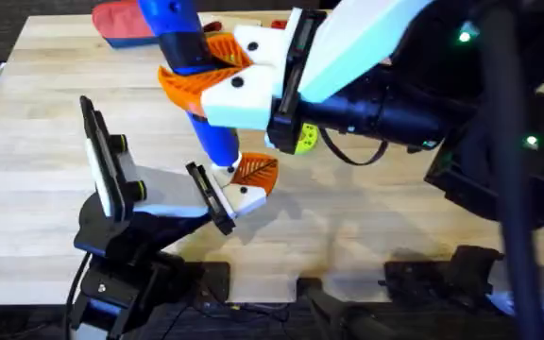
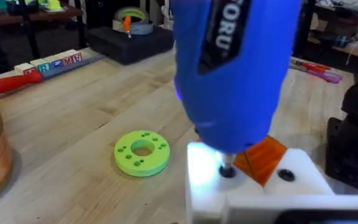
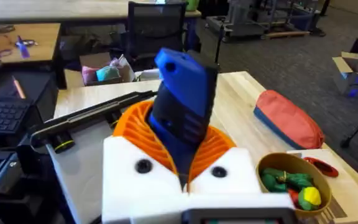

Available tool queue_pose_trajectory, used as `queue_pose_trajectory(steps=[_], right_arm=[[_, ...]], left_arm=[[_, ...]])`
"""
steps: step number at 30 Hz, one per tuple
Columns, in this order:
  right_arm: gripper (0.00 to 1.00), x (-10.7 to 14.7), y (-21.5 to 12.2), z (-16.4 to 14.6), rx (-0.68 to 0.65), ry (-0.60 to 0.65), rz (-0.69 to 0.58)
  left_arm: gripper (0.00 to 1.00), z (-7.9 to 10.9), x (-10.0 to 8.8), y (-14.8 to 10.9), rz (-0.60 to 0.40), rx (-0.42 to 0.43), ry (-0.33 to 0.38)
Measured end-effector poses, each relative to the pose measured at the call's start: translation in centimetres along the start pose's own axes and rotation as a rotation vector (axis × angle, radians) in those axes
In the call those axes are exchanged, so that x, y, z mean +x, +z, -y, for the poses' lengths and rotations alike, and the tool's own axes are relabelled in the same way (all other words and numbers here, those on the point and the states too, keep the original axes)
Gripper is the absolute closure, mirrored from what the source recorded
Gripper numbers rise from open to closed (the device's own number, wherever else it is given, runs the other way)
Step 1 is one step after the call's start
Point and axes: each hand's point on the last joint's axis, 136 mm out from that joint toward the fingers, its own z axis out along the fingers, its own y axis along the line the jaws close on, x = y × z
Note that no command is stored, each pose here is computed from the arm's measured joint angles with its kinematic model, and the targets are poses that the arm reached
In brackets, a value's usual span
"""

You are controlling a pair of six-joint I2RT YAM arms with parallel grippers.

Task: Pick up the gripper from the table and insert it into the empty holder that is missing its gripper. Then pick up a screw, insert it into the mounting hole, and use the screwdriver to tighten it. Finally, clean up the table by picking up the vegetable and placing it into the bucket.

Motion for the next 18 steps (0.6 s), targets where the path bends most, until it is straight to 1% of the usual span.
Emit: queue_pose_trajectory(steps=[4, 9, 11, 13, 16, 18], right_arm=[[0.996, -0.4, -0.3, 0.2, 0.015, -0.002, 0.008], [0.996, -0.9, -1.5, 1.2, 0.051, -0.011, 0.035], [0.996, -2.3, -2.0, 2.4, 0.090, -0.024, 0.096], [0.996, -4.7, -3.2, 4.5, 0.166, -0.047, 0.189], [0.997, -7.6, -5.3, 7.7, 0.270, -0.024, 0.304], [0.997, -7.9, -5.9, 9.0, 0.303, 0.001, 0.320]], left_arm=[[0.995, 0.0, 0.0, 0.0, 0.000, -0.001, 0.001], [0.996, -0.1, -0.1, 0.0, 0.004, -0.004, 0.008], [0.996, 0.0, 0.0, 0.0, 0.002, -0.003, 0.006], [0.996, 0.0, 0.0, 0.0, 0.002, -0.001, 0.006], [0.996, 0.0, 0.0, 0.0, 0.001, -0.001, 0.006], [0.996, 0.0, 0.0, 0.0, 0.001, -0.001, 0.006]])
